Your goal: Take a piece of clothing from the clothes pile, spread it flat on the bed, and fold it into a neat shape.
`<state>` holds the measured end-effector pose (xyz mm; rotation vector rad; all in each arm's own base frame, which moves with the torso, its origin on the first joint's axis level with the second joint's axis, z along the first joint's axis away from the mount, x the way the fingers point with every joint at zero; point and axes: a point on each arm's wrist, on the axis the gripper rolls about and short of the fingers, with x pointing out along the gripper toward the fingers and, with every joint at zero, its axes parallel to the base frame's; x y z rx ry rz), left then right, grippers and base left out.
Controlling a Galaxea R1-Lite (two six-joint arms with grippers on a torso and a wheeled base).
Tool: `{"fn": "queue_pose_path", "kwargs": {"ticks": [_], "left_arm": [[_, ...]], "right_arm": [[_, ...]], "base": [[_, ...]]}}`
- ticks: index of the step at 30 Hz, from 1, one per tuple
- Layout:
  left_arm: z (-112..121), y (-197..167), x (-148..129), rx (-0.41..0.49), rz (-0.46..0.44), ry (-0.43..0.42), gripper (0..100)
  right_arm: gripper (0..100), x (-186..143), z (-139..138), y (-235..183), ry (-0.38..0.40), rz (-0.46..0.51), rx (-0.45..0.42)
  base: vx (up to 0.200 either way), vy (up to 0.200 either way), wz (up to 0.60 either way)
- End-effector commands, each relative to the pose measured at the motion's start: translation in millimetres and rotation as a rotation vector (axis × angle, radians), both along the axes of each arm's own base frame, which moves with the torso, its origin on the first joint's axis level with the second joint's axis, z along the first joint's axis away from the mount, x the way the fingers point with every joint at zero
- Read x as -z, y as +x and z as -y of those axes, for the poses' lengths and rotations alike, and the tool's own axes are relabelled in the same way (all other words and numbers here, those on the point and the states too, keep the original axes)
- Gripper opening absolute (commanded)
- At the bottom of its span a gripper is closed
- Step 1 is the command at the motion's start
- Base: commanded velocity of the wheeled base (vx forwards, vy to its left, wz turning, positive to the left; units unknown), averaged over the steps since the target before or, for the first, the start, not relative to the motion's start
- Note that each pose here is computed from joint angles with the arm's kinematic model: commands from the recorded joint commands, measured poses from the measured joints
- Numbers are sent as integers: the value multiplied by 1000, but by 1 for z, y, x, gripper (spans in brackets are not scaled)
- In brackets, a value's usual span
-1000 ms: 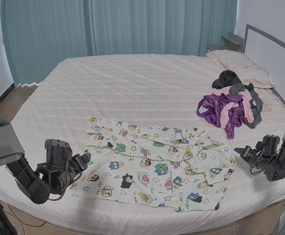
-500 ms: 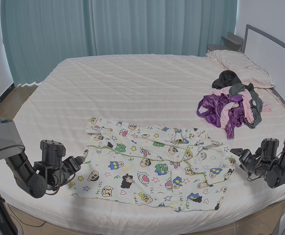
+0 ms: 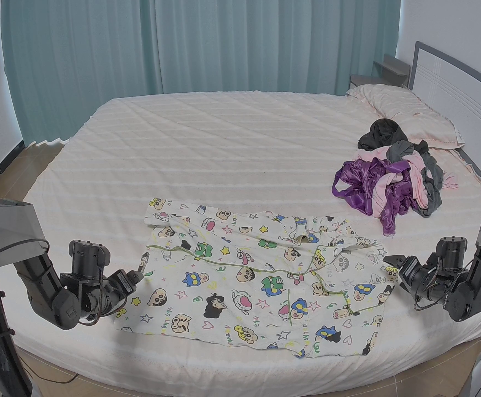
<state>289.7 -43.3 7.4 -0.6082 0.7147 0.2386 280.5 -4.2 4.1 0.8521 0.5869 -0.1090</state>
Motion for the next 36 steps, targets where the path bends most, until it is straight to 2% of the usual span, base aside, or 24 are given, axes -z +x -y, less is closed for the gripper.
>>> {"fn": "queue_pose_path", "kwargs": {"ticks": [1, 3, 4, 19, 27, 30, 36], "left_arm": [[-1, 1, 3, -2, -10, 2, 100], [0, -1, 4, -1, -13, 2, 100], [0, -1, 4, -1, -13, 2, 0], [11, -12, -1, 43, -14, 21, 0], [1, -10, -2, 25, -10, 38, 0], [0, -10, -3, 25, -7, 37, 0], [-2, -10, -7, 26, 14, 22, 0]], "right_arm": [[100, 0, -1, 0, 0, -2, -2], [100, 0, -1, 0, 0, -2, -2], [100, 1, -1, 0, 1, -3, -2], [100, 0, -1, 0, 0, 1, -2], [100, 0, -1, -1, -5, 0, -4], [100, -2, -5, -7, -33, -3, -30], [100, -12, -14, -25, -139, 8, -115]], "base": [[0, 0, 0], [0, 0, 0], [0, 0, 0], [0, 0, 0], [0, 0, 0], [0, 0, 0], [0, 0, 0]]}}
